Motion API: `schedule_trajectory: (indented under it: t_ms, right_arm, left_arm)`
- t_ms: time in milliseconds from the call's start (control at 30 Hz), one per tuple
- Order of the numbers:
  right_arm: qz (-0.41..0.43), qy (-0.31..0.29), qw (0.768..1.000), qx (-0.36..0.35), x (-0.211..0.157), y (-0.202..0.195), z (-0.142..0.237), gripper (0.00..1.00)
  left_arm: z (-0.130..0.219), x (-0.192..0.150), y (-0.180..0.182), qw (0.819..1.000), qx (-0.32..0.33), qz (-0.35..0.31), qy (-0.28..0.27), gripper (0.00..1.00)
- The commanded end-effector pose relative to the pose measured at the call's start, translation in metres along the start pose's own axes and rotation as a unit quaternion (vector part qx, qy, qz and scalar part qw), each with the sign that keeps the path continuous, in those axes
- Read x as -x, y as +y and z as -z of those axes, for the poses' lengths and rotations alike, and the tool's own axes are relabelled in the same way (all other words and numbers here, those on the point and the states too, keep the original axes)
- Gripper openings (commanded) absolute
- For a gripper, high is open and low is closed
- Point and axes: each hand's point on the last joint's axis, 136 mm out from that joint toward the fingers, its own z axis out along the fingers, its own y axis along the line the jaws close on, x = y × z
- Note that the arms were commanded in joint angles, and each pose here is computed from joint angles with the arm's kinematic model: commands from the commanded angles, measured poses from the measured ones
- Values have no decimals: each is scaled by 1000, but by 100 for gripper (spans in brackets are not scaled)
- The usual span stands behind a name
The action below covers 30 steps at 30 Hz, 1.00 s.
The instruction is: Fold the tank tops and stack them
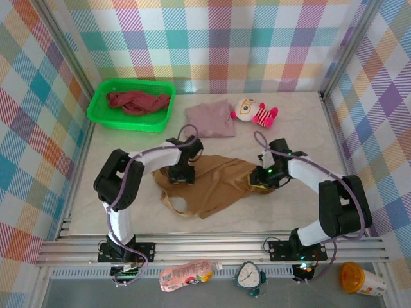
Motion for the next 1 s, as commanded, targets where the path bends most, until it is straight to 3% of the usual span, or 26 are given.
schedule_trajectory:
  t_ms: [0,100,233,300,400,567,667,800,967]
  right_arm:
    - [58,30,997,52,-9,51,-15,26]
    - [119,55,988,83,-20,92,-31,25]
    - [198,70,970,119,-30,144,-32,32]
    - [213,62,968,115,-29,150,-23,38]
    - [215,33,974,58,-21,127,-6,44]
    - [148,34,988,-19,-5,63,-3,46]
    - [144,32,989,-25,6,56,-13,47]
    - [148,46,988,-25,18,52,-30,47]
    - [150,58,987,-28,25,46,-50,46]
  left_arm:
    - [-9,11,68,996,84,-3,19,45]
    - [-4,42,94,995,105,-2,4,45]
    - [16,93,107,990,134,-9,-33,55]
    - [33,116,97,992,118,-7,-54,58]
    - [58,127,75,995,74,10,-71,62]
    - [81,81,36,997,2,46,-57,64]
    - [78,38,0,995,-65,64,-38,64]
    - [72,-13,-35,992,-103,68,-27,64]
    - [65,-47,-74,987,-140,65,-31,63]
